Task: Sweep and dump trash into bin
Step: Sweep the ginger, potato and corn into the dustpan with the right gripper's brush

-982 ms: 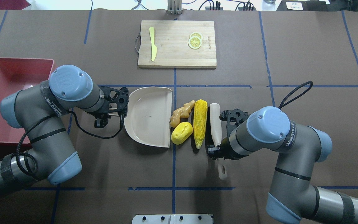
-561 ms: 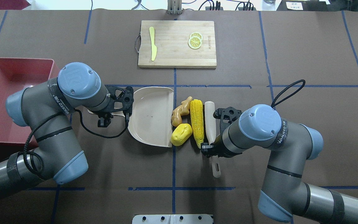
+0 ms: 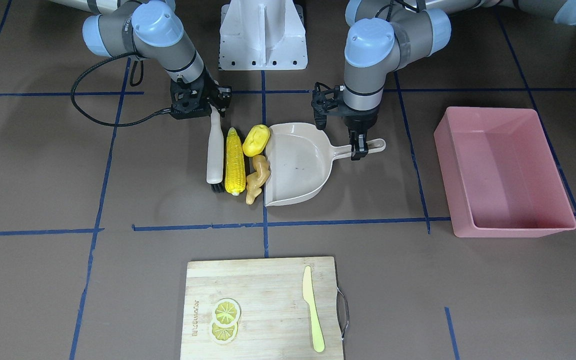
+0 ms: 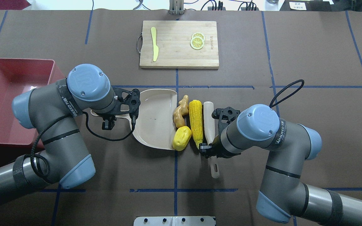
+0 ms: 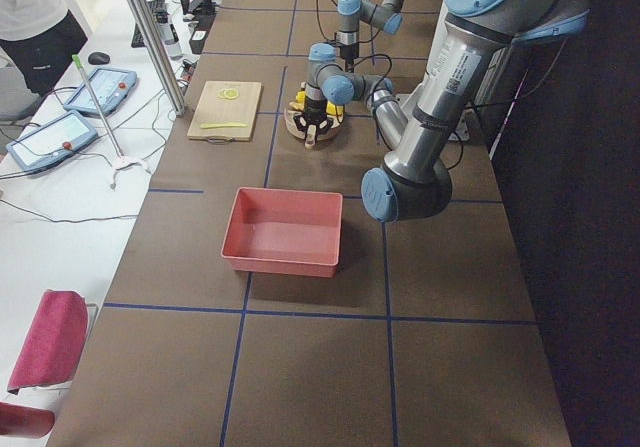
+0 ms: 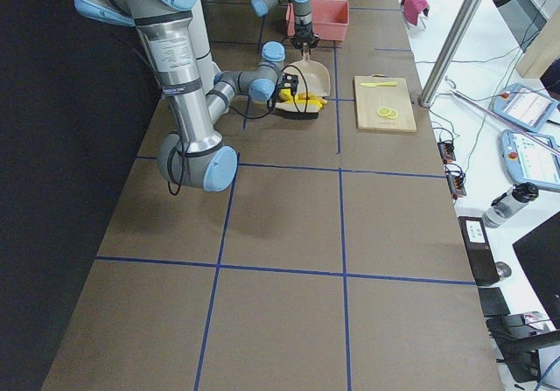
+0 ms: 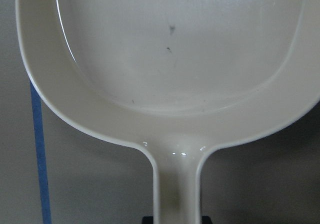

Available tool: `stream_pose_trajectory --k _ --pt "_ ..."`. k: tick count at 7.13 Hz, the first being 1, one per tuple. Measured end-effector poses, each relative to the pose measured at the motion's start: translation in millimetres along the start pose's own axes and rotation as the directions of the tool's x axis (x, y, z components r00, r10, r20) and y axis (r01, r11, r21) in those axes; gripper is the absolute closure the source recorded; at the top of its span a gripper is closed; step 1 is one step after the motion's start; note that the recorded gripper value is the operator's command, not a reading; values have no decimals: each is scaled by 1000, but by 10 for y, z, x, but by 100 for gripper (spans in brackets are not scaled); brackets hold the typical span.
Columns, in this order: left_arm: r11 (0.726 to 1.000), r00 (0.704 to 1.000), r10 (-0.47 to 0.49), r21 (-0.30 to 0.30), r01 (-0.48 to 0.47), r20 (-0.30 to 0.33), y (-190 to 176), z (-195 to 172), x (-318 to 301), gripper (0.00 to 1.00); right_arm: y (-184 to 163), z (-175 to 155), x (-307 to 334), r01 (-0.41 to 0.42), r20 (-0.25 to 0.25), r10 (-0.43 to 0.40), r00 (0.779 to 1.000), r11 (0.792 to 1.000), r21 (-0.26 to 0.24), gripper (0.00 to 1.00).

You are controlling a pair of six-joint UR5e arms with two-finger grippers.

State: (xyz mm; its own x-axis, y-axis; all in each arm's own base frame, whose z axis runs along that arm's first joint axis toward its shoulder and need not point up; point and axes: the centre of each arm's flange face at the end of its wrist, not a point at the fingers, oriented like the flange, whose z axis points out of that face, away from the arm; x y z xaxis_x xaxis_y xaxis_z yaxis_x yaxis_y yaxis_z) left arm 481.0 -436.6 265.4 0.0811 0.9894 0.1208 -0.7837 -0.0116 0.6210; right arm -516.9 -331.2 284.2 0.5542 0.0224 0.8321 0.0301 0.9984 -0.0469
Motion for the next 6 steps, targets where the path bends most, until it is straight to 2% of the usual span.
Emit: stream_pose_trajectory --k 2,6 --pt "1000 1000 12 -26 -12 5 -237 -4 133 81 15 -33 -123 -5 17 5 1000 1000 0 100" --pt "999 1000 -26 -19 26 -1 -515 29 247 81 92 -43 -334 -19 45 20 999 1000 -11 100"
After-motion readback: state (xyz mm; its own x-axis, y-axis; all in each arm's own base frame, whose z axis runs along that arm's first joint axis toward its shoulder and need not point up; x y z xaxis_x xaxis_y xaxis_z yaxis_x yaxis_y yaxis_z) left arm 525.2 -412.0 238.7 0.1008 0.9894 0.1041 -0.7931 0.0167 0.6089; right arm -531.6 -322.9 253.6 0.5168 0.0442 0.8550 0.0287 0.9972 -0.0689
